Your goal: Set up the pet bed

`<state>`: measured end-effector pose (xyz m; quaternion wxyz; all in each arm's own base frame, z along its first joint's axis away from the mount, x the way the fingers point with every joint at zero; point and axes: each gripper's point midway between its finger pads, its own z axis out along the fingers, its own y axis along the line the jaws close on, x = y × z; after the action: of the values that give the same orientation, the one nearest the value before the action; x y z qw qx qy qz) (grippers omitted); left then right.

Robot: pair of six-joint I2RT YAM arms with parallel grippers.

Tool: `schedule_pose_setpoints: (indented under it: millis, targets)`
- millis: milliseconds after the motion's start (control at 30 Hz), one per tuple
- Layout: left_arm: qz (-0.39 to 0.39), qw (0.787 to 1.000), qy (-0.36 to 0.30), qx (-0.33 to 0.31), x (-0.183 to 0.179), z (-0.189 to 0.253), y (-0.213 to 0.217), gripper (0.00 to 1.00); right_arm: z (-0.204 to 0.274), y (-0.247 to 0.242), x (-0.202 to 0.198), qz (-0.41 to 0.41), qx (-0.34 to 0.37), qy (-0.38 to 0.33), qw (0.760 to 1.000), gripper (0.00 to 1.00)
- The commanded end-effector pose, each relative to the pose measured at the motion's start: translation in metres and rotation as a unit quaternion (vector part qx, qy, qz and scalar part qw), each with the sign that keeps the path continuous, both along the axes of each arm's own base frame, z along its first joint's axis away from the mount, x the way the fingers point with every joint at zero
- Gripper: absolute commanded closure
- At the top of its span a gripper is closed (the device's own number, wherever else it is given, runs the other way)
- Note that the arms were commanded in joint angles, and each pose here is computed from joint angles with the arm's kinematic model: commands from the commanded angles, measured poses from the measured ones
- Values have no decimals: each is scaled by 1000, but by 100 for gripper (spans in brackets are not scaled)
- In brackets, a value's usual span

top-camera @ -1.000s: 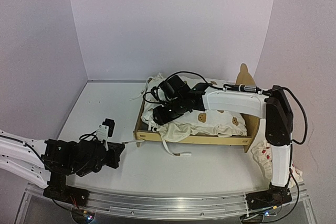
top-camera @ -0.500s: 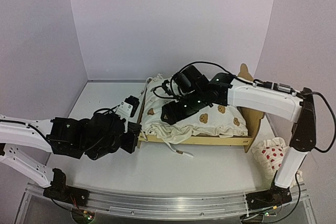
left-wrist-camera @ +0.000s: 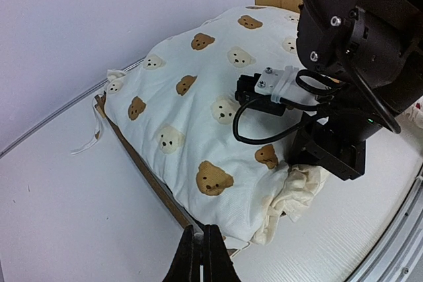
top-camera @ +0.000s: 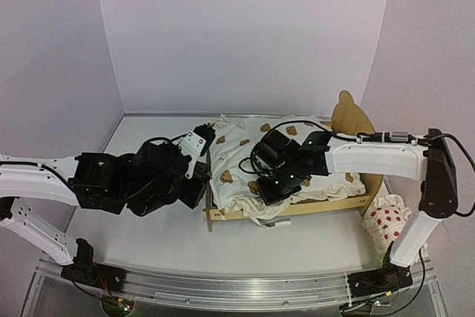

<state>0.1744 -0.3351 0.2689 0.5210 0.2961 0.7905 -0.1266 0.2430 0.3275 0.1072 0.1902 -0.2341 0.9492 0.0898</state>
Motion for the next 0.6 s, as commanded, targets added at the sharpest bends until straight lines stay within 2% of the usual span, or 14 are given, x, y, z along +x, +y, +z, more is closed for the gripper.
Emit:
schedule_pose_setpoints:
  millis: [0, 100, 233, 267, 333, 400, 567]
  targets:
    - [41, 996, -44, -73, 13, 55, -3, 100, 4, 3, -11, 2, 9, 5, 1000, 91]
    - [36, 997, -31, -67, 11, 38, -4, 100, 22, 7, -7, 20, 18, -17, 999, 76]
    - [4, 998, 12, -56, -1, -4, -11, 100, 55, -11, -2, 19, 10, -64, 998, 51]
    - [-3, 998, 28, -48, -4, -20, -13, 100, 57, -17, -4, 15, 6, -68, 998, 50]
    - [-10, 998, 59, -35, -9, -47, -17, 100, 61, -30, -11, 4, 4, -63, 998, 52]
    - [-7, 996, 82, -17, -12, -75, -18, 100, 52, -41, -22, -4, -1, -44, 999, 58]
    - [12, 994, 105, 2, -8, -109, -15, 100, 16, -54, -54, -9, -8, 25, 1000, 86]
